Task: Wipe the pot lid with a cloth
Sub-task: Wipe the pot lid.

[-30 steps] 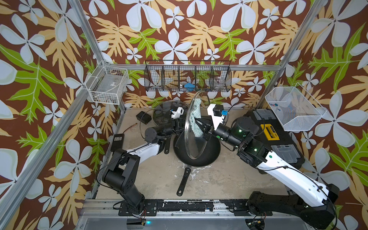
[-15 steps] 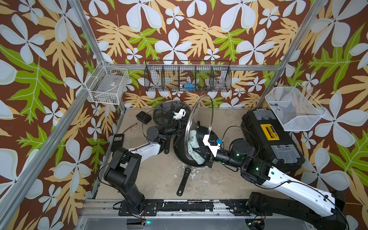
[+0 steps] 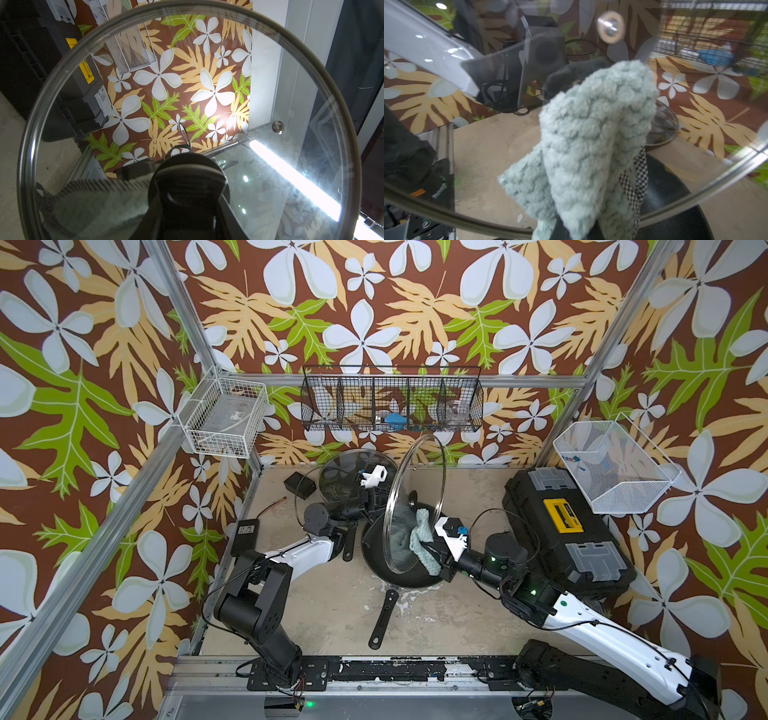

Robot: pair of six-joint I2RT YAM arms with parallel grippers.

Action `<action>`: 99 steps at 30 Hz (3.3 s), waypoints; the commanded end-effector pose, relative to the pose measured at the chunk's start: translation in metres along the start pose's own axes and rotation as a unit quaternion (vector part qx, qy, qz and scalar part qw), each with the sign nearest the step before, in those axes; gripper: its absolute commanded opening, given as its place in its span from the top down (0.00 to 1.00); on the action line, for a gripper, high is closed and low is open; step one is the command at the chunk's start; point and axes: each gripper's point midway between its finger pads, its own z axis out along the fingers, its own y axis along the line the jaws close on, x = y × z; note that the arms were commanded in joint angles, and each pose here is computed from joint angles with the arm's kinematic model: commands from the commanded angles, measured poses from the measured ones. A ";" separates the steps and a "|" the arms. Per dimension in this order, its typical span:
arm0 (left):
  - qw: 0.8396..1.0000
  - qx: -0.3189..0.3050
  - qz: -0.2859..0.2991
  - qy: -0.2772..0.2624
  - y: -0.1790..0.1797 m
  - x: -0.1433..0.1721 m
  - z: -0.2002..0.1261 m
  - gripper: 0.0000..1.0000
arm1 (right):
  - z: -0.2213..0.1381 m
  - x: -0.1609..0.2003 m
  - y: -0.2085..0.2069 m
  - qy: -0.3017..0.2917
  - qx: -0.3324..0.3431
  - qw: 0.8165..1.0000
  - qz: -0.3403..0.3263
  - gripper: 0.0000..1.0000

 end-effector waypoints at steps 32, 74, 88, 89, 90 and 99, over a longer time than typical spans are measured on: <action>0.988 0.077 0.136 0.020 -0.043 0.025 -0.004 1.00 | -0.006 -0.130 0.080 -0.121 -0.122 0.984 -0.049 1.00; 0.987 0.079 0.136 0.016 -0.044 0.027 -0.006 1.00 | 0.024 -0.110 -0.080 -0.085 0.047 0.995 0.034 1.00; 0.989 0.077 0.129 0.011 -0.038 0.021 -0.006 1.00 | -0.007 -0.134 0.077 -0.131 -0.129 0.981 -0.056 1.00; 0.989 0.077 0.129 0.011 -0.038 0.020 -0.006 1.00 | -0.007 -0.120 0.085 -0.120 -0.141 0.981 -0.055 1.00; 0.989 0.077 0.129 0.012 -0.039 0.020 -0.006 1.00 | -0.006 -0.107 0.090 -0.109 -0.149 0.982 -0.052 1.00; 0.987 0.083 0.134 0.012 -0.047 0.022 -0.004 1.00 | 0.014 -0.008 0.035 -0.012 -0.049 0.999 0.009 1.00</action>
